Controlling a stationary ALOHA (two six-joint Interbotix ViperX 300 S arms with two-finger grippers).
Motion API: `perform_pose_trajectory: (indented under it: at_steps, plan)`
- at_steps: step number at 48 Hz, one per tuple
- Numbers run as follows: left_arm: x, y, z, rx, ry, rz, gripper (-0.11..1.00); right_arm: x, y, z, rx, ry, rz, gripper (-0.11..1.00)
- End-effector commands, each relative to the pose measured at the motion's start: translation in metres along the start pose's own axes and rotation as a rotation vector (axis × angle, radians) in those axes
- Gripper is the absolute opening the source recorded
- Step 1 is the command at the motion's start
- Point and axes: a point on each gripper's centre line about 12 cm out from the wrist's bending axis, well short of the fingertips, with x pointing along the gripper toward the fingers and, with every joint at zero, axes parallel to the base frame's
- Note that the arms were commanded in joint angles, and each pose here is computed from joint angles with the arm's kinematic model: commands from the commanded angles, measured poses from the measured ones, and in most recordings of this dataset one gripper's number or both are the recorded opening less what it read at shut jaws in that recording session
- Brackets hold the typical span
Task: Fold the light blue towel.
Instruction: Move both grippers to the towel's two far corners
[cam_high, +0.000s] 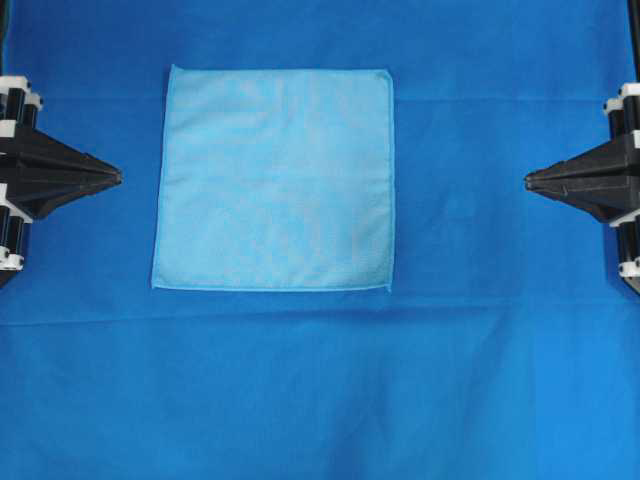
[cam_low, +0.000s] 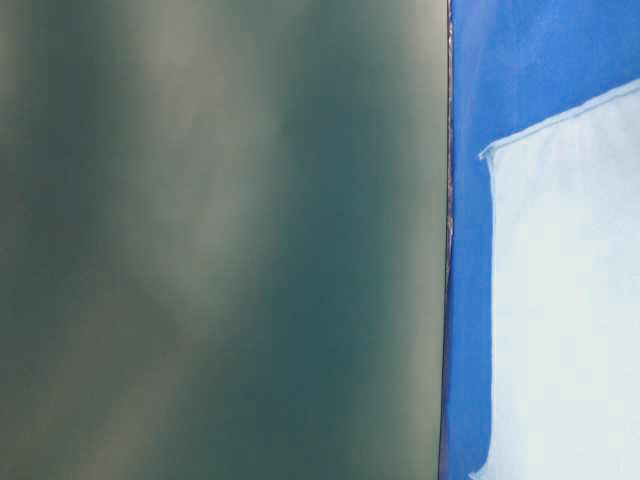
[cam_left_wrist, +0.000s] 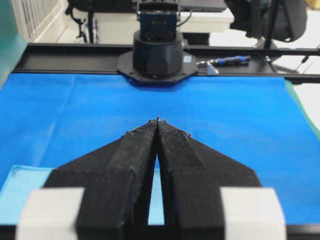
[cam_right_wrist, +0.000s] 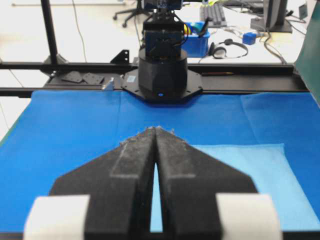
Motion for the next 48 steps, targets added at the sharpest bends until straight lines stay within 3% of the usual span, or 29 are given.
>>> perform_pose_trajectory:
  at_steps: [1,6,14,31,36,45,48]
  plan:
    - [0.004,0.003,-0.001,-0.025,0.035,0.018,0.00,0.003,0.000,0.007,-0.004,-0.015,0.001,0.00]
    - [0.004,0.009,-0.002,-0.011,0.056,0.048,0.00,0.012,-0.005,0.008,0.003,0.037,-0.024,0.00]
    - [0.004,0.028,-0.012,-0.004,0.105,0.138,0.00,0.038,-0.030,0.001,0.027,0.178,-0.130,0.00]
    - [0.006,0.097,-0.059,-0.043,0.326,0.434,0.03,0.095,-0.115,-0.049,0.064,0.437,-0.372,0.01]
    - [0.005,0.115,-0.073,-0.061,0.379,0.506,0.25,0.107,-0.139,-0.066,0.078,0.525,-0.416,0.04]
    - [0.002,0.144,-0.107,-0.102,0.480,0.604,0.78,0.122,-0.174,-0.102,0.080,0.651,-0.465,0.57]
    - [0.002,0.152,-0.119,-0.112,0.502,0.628,0.85,0.125,-0.184,-0.113,0.086,0.676,-0.481,0.61]
